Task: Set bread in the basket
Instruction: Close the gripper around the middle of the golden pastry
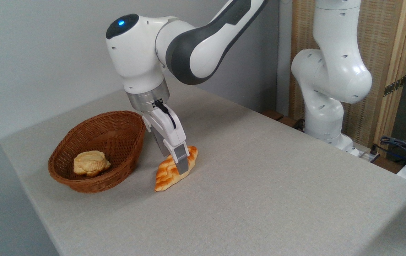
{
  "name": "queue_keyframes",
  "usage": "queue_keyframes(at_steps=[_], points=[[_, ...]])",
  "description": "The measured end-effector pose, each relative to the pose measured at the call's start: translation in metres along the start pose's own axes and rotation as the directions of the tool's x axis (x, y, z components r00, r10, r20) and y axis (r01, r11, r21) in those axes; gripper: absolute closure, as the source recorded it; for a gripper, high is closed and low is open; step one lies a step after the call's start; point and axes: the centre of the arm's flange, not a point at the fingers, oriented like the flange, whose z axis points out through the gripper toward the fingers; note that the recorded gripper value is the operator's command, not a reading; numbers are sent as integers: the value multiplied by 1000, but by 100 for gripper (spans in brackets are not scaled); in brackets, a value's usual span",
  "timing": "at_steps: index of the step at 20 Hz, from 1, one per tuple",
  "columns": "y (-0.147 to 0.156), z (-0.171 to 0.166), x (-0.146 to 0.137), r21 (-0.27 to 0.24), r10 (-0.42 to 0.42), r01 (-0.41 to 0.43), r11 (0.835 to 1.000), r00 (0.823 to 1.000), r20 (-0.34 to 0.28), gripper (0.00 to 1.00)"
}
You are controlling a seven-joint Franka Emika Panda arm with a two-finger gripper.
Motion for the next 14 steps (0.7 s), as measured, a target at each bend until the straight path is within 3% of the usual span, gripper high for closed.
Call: queue_keyframes(at_steps=[6, 7, 8, 9, 10, 14], points=[[8, 15, 10, -3, -26, 26, 1000, 1000, 11, 0], [9, 17, 10, -4, -26, 26, 1000, 1000, 12, 11], [8, 17, 10, -5, -26, 26, 1000, 1000, 14, 25], [8, 18, 10, -5, -27, 27, 1000, 1000, 14, 46], [8, 18, 10, -6, -27, 27, 1000, 1000, 15, 57], [8, 18, 11, -6, -27, 27, 1000, 1000, 15, 61]])
